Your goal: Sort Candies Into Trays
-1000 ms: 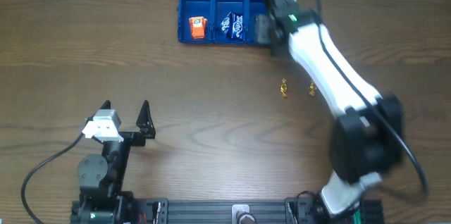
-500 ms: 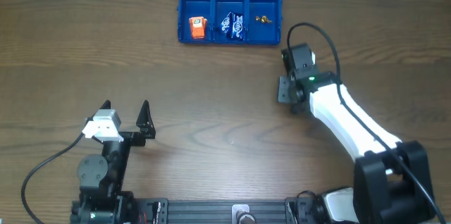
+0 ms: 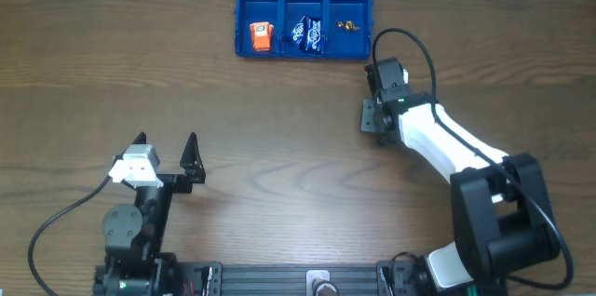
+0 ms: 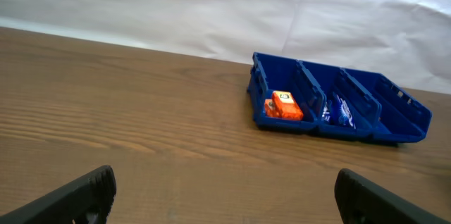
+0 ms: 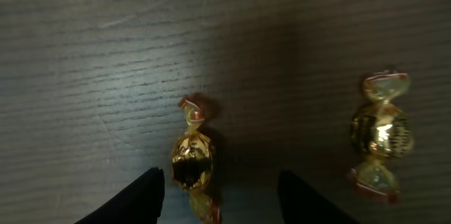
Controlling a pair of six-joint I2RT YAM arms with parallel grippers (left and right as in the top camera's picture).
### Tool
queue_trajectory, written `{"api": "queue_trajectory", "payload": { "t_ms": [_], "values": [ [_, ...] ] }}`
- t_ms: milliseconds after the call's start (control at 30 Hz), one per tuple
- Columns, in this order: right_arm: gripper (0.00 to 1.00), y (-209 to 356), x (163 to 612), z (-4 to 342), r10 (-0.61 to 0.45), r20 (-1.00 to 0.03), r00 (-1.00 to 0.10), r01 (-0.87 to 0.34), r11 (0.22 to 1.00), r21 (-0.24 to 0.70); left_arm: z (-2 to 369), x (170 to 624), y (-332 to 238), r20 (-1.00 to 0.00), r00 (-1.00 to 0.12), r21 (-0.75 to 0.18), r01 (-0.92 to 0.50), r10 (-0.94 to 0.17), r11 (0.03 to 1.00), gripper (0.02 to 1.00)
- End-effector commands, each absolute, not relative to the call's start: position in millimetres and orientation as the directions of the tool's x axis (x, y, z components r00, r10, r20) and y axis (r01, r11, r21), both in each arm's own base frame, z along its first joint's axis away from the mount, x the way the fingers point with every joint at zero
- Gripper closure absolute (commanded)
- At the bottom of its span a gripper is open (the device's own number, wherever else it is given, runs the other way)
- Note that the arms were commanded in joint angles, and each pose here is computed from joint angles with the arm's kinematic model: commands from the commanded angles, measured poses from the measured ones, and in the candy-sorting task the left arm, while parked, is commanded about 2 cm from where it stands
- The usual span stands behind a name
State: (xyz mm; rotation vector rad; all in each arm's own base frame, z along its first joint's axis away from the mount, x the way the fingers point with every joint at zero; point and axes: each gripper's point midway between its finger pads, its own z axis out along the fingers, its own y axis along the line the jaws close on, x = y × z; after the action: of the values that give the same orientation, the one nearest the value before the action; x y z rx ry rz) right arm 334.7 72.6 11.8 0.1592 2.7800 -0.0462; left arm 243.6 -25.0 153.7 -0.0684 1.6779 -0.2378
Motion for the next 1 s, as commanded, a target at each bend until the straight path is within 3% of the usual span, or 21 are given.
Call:
{"api": "queue_trajectory", "payload": {
  "t_ms": [33,700,867,1000],
  "values": [
    [0.465,78.7,345.1,9.5,0.109,-0.352,-0.929,0.113,0.994,0.010,137.8,242.3,-27.7,-0.969,-0.173,-0.197,0.102,-0.177,0.975,0.020],
    [0.533,81.4,351.6,2.4,0.090,-0.362,-0.928,0.093,0.996,0.008,137.8,242.3,-27.7,-0.969,-0.173,-0.196,0.102,-0.177,0.975,0.023],
    [0.625,82.0,351.1,-4.8,0.089,-0.350,-0.933,0.093,0.996,0.007,137.8,242.3,-27.8,-0.969,-0.173,-0.197,0.103,-0.177,0.975,0.023],
    [0.763,85.0,350.8,-5.9,0.083,-0.348,-0.934,0.085,0.996,0.010,137.8,242.3,-27.7,-0.969,-0.173,-0.196,0.102,-0.177,0.975,0.020]
  ]
}}
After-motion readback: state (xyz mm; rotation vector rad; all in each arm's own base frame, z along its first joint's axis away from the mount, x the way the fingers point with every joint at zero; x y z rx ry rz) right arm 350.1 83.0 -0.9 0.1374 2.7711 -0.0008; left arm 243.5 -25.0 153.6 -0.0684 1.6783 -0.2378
